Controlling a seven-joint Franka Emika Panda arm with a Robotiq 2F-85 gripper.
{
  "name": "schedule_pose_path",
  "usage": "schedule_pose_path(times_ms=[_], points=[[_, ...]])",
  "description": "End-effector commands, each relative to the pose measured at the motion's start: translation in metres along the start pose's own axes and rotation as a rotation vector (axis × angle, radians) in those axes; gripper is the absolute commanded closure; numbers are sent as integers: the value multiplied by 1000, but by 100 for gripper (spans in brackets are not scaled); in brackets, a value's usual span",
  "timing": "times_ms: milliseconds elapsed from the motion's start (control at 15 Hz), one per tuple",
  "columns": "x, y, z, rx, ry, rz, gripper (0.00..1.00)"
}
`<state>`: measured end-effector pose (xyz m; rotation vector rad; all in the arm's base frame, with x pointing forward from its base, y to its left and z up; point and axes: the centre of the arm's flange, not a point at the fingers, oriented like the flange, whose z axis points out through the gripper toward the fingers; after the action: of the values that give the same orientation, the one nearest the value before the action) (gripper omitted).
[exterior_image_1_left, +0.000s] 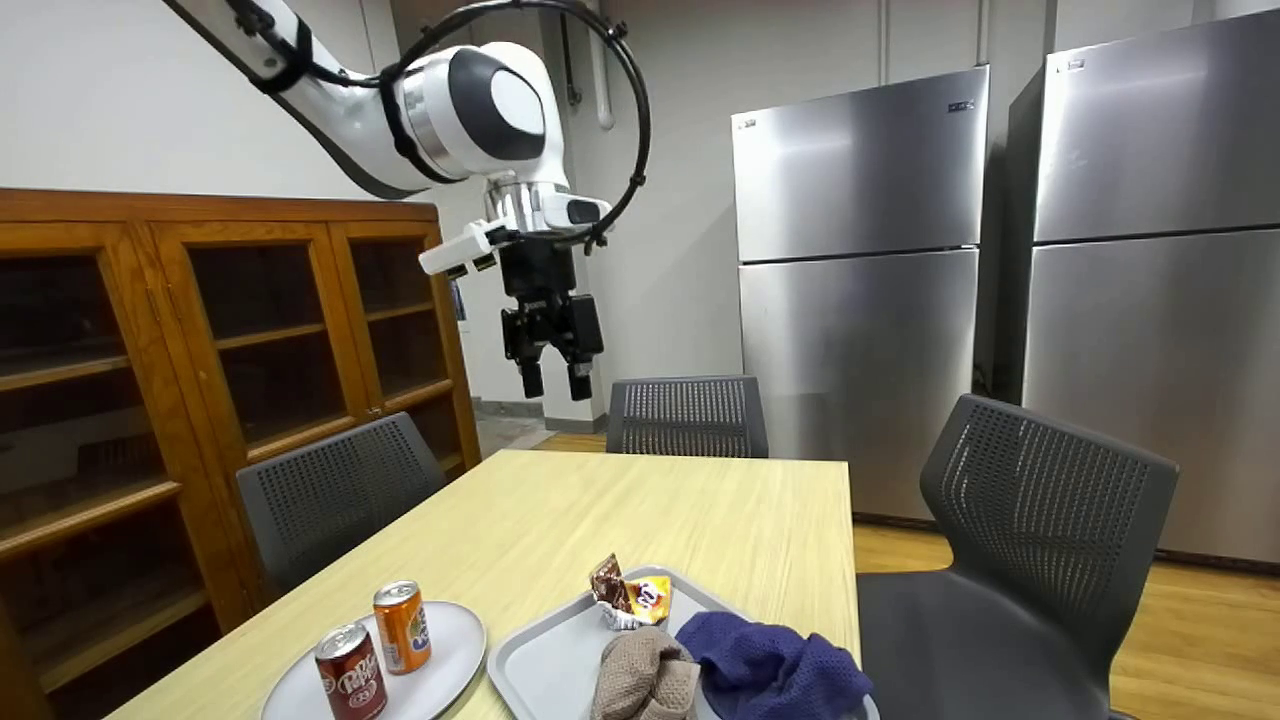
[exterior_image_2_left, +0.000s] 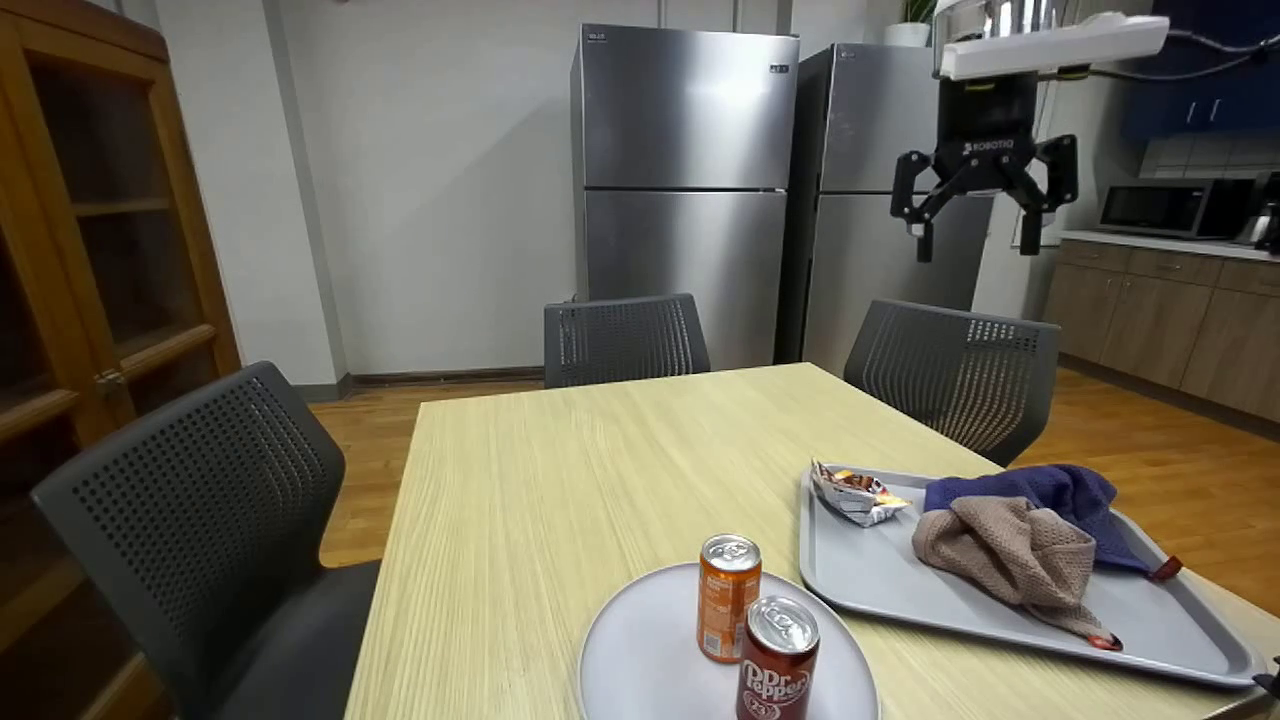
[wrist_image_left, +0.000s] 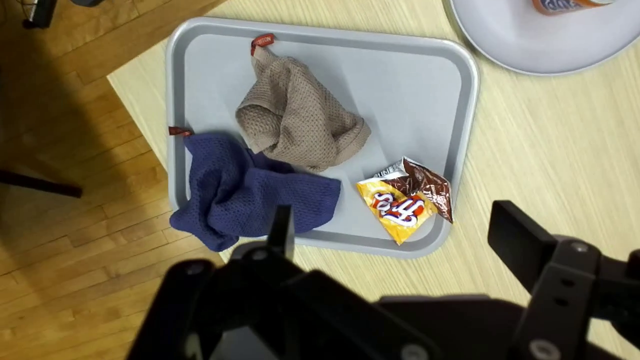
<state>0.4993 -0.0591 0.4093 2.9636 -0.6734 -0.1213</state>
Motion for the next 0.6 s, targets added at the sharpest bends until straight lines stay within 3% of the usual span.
schedule_pose_path(times_ms=[0, 333, 533], points=[[25, -11, 20, 16, 19, 69, 0], [48, -24, 41, 5, 48, 107, 0], [40, -20, 47, 7, 29, 71, 0]])
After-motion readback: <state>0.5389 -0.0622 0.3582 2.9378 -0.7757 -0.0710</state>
